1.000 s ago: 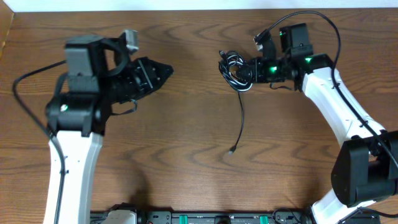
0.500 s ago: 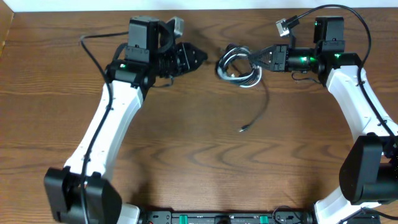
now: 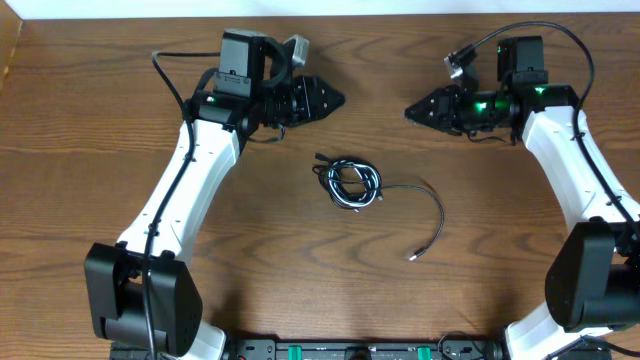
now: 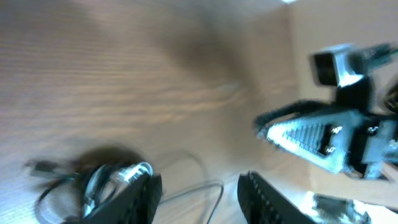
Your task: Untangle cables
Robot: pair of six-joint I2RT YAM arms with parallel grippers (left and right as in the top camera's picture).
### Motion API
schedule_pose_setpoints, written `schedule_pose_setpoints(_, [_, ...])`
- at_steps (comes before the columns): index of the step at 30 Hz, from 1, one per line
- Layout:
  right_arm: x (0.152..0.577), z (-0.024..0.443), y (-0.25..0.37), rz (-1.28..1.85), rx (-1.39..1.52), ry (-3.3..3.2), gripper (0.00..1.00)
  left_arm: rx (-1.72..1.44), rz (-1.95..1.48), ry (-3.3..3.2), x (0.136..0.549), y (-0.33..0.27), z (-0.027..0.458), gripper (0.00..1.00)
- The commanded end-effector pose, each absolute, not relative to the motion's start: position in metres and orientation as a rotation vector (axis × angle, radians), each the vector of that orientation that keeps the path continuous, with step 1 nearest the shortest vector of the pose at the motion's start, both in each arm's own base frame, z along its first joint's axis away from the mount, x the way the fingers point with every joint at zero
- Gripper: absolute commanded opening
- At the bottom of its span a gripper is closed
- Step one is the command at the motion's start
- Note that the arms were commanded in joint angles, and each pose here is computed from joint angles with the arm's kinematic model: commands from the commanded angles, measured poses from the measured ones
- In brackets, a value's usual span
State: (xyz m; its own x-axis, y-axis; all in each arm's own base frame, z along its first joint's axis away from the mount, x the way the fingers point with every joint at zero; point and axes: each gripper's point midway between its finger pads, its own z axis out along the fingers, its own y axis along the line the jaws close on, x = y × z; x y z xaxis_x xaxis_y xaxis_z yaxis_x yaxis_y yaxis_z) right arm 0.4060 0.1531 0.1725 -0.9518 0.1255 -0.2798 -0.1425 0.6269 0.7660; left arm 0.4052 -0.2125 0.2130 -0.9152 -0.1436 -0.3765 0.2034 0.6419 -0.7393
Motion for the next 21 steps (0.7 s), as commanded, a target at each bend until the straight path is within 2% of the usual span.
schedule_pose_setpoints(1, [0.416,0.159,0.121,0.928,0.08,2.608,0.34,0.025,-0.94,2.562,0.405,-0.198,0.182,0.46])
schedule_pose_setpoints(7, [0.412,0.158,0.125,0.925,0.038,2.617,0.43,0.024,-0.773,2.717,0.38,-0.198,0.154,0.45])
schedule_pose_setpoints(9, [0.41,0.156,0.125,0.906,0.008,2.625,0.46,0.156,-0.746,2.723,0.371,-0.206,0.151,0.46])
schedule_pose_setpoints(10, [0.411,0.154,0.12,0.876,0.023,2.632,0.48,0.248,-0.737,2.71,0.367,-0.213,0.151,0.51])
schedule_pose_setpoints(13, [0.414,0.152,0.11,0.84,0.045,2.632,0.52,0.476,-0.704,2.668,0.359,-0.226,0.149,0.58])
schedule_pose_setpoints(17, [0.416,0.151,0.094,0.824,0.077,2.628,0.55,0.543,-0.513,2.699,0.362,-0.218,0.127,0.63])
schedule_pose_setpoints(21, [0.413,0.148,0.081,0.807,0.089,2.642,0.56,0.662,-0.49,2.734,0.362,-0.22,0.098,0.63])
